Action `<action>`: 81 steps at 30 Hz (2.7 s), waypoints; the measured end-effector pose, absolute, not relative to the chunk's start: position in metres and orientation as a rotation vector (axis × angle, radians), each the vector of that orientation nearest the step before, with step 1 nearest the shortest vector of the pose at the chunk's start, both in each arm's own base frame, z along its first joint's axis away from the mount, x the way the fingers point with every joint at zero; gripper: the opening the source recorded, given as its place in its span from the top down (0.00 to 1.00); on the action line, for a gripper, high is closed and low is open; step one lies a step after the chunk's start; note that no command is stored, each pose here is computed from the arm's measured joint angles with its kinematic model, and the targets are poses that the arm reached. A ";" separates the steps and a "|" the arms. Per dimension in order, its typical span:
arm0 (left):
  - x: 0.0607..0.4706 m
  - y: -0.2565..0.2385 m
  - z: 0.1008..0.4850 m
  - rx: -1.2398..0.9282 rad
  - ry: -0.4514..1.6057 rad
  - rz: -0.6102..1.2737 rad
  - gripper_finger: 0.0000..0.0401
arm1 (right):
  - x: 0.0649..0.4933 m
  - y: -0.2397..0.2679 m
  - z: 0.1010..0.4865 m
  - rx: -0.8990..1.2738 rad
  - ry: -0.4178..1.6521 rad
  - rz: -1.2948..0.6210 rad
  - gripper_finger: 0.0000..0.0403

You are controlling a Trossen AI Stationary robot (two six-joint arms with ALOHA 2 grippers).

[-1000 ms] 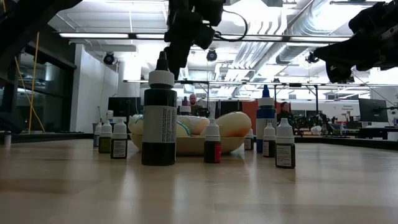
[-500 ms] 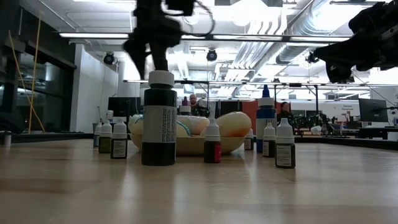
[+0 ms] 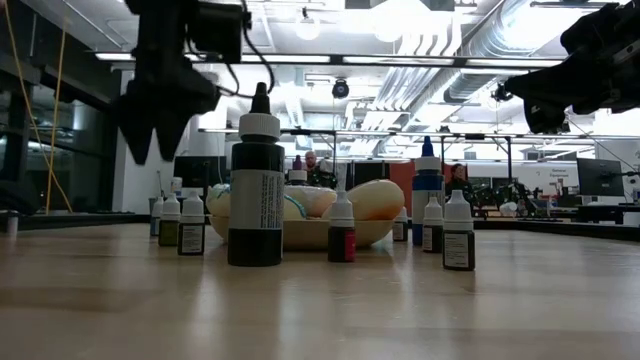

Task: Pick & Place food coloring
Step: Put the small blue food coloring bottle into the green container

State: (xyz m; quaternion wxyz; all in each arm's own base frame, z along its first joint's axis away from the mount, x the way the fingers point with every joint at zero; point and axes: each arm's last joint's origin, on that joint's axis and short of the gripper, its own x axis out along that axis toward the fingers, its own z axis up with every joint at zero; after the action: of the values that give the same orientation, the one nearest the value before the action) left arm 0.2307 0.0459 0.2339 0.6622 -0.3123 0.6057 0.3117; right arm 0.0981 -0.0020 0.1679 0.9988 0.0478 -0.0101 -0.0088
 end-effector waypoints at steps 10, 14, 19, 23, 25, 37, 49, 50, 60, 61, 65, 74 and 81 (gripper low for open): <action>0.229 0.045 0.201 -0.720 1.331 0.657 0.12 | 0.098 -0.002 0.167 0.096 -0.016 -0.018 1.00; 0.227 0.046 0.194 -0.669 1.342 0.684 0.12 | 0.098 -0.002 0.168 0.096 -0.017 -0.018 1.00; 0.231 0.049 0.188 -0.651 1.356 0.673 0.12 | 0.098 -0.002 0.167 0.096 -0.016 -0.018 1.00; 0.236 0.050 0.181 -0.633 1.369 0.660 0.12 | 0.098 -0.002 0.167 0.096 -0.016 -0.018 1.00; 0.236 0.050 0.179 -0.631 1.384 0.662 0.12 | 0.098 -0.002 0.168 0.096 -0.016 -0.018 1.00; 0.239 0.050 0.176 -0.629 1.381 0.657 0.31 | 0.098 -0.002 0.168 0.096 -0.016 -0.018 1.00; 0.239 0.050 0.176 -0.630 1.378 0.655 0.54 | 0.098 -0.002 0.168 0.096 -0.016 -0.018 1.00; 0.239 0.050 0.176 -0.630 1.378 0.655 0.55 | 0.098 -0.002 0.167 0.096 -0.016 -0.018 1.00; 0.239 0.050 0.176 -0.629 1.377 0.656 0.65 | 0.098 -0.002 0.168 0.096 -0.016 -0.018 1.00; 0.239 0.050 0.176 -0.629 1.375 0.656 0.66 | 0.098 -0.002 0.168 0.096 -0.016 -0.018 1.00; 0.241 0.051 0.176 -0.630 1.364 0.653 0.69 | 0.098 -0.002 0.168 0.096 -0.016 -0.018 1.00; 0.241 0.051 0.176 -0.632 1.356 0.651 0.71 | 0.098 -0.002 0.167 0.096 -0.016 -0.018 1.00; 0.241 0.050 0.176 -0.636 1.359 0.646 0.72 | 0.098 -0.002 0.167 0.096 -0.016 -0.018 1.00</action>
State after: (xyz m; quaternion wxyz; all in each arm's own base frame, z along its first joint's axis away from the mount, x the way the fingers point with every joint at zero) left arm 0.2413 0.0505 0.1764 0.6846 -0.2840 0.6064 0.2881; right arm 0.0984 -0.0020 0.1675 0.9988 0.0479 -0.0078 -0.0089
